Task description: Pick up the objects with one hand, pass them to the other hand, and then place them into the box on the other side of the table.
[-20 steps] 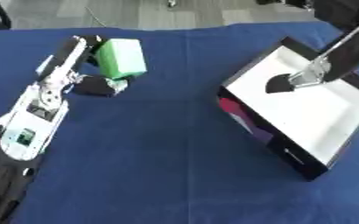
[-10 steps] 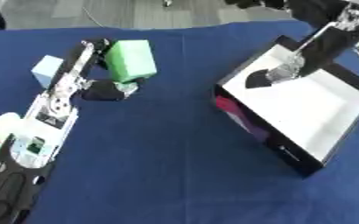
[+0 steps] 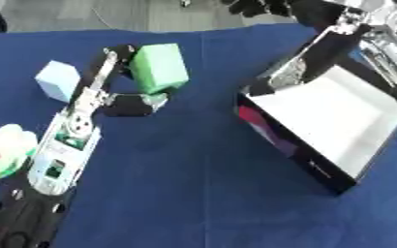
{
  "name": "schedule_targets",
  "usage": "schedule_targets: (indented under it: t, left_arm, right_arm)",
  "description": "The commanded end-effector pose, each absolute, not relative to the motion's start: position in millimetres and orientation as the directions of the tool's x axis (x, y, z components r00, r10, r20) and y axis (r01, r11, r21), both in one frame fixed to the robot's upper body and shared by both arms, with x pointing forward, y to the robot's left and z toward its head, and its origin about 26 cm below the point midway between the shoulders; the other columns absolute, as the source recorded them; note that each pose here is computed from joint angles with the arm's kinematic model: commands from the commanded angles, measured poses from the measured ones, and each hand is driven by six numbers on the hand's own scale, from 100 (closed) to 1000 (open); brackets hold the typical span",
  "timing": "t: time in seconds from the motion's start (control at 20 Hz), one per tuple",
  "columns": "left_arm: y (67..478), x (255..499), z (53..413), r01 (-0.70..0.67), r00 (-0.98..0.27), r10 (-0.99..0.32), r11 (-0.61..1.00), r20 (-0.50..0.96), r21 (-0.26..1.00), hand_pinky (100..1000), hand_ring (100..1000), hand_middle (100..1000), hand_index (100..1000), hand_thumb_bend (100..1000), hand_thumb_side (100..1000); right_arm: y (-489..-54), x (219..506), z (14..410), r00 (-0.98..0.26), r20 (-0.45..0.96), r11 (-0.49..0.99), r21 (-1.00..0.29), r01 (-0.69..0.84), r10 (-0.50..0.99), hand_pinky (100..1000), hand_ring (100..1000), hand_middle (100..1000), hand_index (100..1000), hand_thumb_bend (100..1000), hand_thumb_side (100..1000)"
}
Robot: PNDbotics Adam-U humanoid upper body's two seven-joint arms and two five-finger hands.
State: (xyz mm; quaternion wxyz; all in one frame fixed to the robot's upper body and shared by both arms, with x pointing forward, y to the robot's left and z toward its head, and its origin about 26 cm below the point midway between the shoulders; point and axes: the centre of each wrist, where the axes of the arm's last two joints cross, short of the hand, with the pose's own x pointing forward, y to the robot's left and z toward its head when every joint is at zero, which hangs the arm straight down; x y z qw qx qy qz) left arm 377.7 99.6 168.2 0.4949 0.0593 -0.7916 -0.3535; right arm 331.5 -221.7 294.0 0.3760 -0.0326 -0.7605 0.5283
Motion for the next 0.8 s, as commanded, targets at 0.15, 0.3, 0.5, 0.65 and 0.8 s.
schedule_targets:
  t: [0.15, 0.3, 0.5, 0.65, 0.8]
  left_arm:
    - [83.9, 372.2, 176.7, 0.312, -0.551, -0.362, 0.745, 0.751, 0.589, 661, 645, 442, 573, 100, 172]
    - [76.5, 369.6, 175.1, 0.357, -0.555, -0.317, 0.744, 0.769, 0.565, 661, 644, 440, 573, 100, 193]
    - [68.3, 366.6, 171.4, 0.417, -0.555, -0.261, 0.735, 0.79, 0.535, 660, 645, 439, 575, 100, 207]
    - [65.4, 366.5, 168.8, 0.444, -0.545, -0.241, 0.729, 0.803, 0.521, 656, 642, 437, 575, 100, 218]
    - [61.7, 366.0, 167.0, 0.468, -0.534, -0.217, 0.729, 0.817, 0.499, 653, 639, 436, 576, 100, 239]
  right_arm:
    - [-223.5, 337.8, 298.4, -0.714, 0.515, 0.431, -0.843, -0.322, 0.475, 937, 914, 891, 903, 651, 100]
    - [-223.1, 340.4, 296.6, -0.714, 0.51, 0.423, -0.847, -0.32, 0.48, 937, 914, 890, 902, 649, 100]
    - [-221.5, 342.1, 294.4, -0.718, 0.505, 0.411, -0.852, -0.325, 0.478, 937, 915, 891, 903, 648, 100]
    - [-220.2, 342.6, 293.6, -0.719, 0.509, 0.405, -0.85, -0.336, 0.472, 938, 915, 892, 905, 648, 100]
    - [-218.2, 342.7, 292.8, -0.72, 0.516, 0.398, -0.848, -0.351, 0.464, 939, 917, 894, 907, 648, 100]
